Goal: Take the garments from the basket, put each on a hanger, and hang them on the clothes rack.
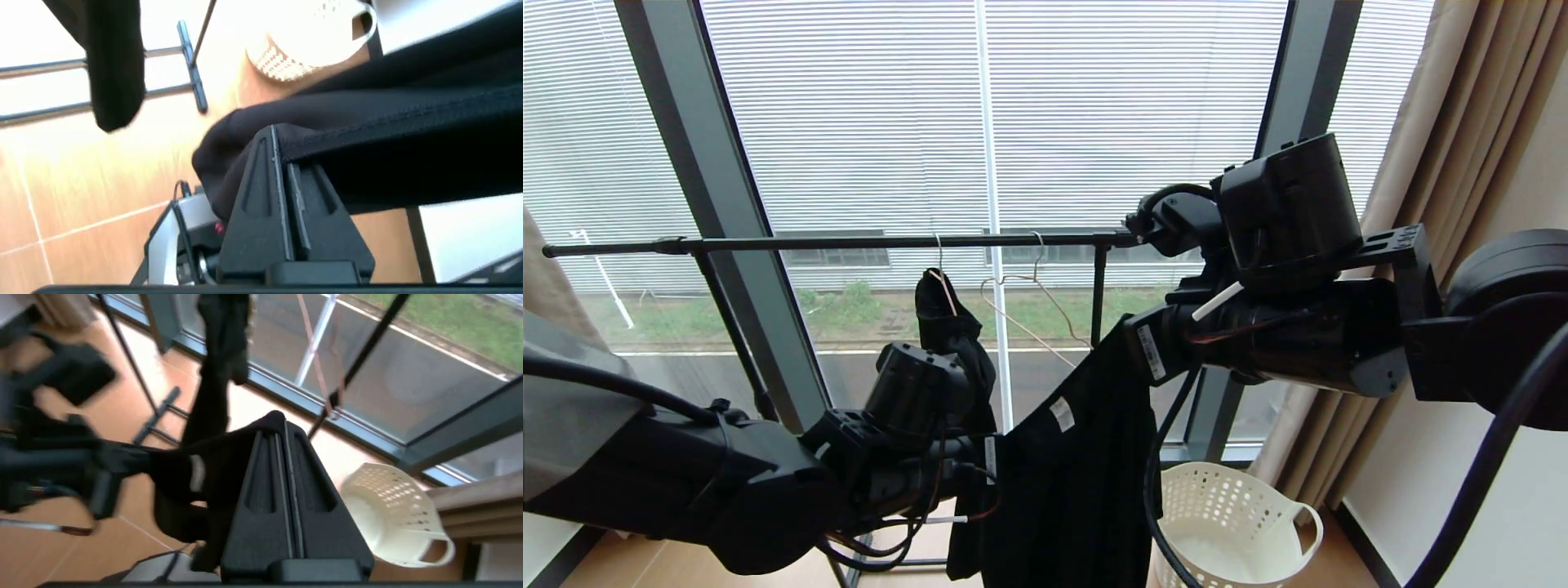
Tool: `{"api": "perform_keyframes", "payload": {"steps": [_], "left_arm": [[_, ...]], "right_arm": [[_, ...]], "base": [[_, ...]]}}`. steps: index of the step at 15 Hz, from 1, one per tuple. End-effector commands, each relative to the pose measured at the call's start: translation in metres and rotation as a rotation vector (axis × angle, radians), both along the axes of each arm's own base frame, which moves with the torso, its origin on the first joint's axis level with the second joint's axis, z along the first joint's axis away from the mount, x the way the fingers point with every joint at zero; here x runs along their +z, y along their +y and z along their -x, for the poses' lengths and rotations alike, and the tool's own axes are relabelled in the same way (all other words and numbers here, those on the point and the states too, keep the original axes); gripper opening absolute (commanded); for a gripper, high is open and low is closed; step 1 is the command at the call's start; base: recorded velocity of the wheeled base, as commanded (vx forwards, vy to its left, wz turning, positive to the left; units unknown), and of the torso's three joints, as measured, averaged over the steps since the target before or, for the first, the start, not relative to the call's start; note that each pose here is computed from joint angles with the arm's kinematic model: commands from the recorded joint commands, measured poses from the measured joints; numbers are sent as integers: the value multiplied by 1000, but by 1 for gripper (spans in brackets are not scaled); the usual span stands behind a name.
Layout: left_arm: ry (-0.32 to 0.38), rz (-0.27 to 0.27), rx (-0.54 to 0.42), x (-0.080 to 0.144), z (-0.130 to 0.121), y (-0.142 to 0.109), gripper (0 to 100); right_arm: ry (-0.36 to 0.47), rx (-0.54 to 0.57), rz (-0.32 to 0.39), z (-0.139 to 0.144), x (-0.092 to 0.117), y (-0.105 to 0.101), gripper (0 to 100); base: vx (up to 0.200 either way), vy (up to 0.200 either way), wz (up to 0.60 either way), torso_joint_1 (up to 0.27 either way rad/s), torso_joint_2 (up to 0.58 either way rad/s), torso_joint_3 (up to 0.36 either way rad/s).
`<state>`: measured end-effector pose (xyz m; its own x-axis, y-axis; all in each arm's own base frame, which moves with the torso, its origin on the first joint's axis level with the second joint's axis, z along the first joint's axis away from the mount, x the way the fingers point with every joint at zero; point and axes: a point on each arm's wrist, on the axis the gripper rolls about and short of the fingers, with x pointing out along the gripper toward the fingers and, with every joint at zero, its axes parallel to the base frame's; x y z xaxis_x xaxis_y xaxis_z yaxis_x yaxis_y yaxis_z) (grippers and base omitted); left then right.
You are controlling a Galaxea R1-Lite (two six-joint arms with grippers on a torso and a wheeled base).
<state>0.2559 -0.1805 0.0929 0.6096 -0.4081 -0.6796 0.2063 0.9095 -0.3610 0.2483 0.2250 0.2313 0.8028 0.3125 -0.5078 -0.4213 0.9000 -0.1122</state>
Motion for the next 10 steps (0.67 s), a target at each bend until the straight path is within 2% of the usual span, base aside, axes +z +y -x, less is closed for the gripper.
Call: {"api": "perform_keyframes", "payload": {"steps": [1,2,5,8,10], "left_arm": [[-74,47,33,28,3,15,0],[-124,57,31,44,8,23,0],[-179,-23,-31,69,23,38,0],[-171,-88,-80,79,26,39,0],[-163,-99,-86,85,25,39,0]], "right_arm": [[-2,-35,37,-7,-5,-9,0],[-13,-53,77,-10,-6,-15,0],[-30,-92,180,-12,-16,-20,0],[-28,-117,277,-10,-29,-22,0],[-32,-130,319,-8,-33,-22,0]], "base": [[0,0,0,0,0,0],[0,0,0,0,0,0],[0,0,0,0,0,0],[0,0,0,0,0,0],[0,0,0,0,0,0]]}}
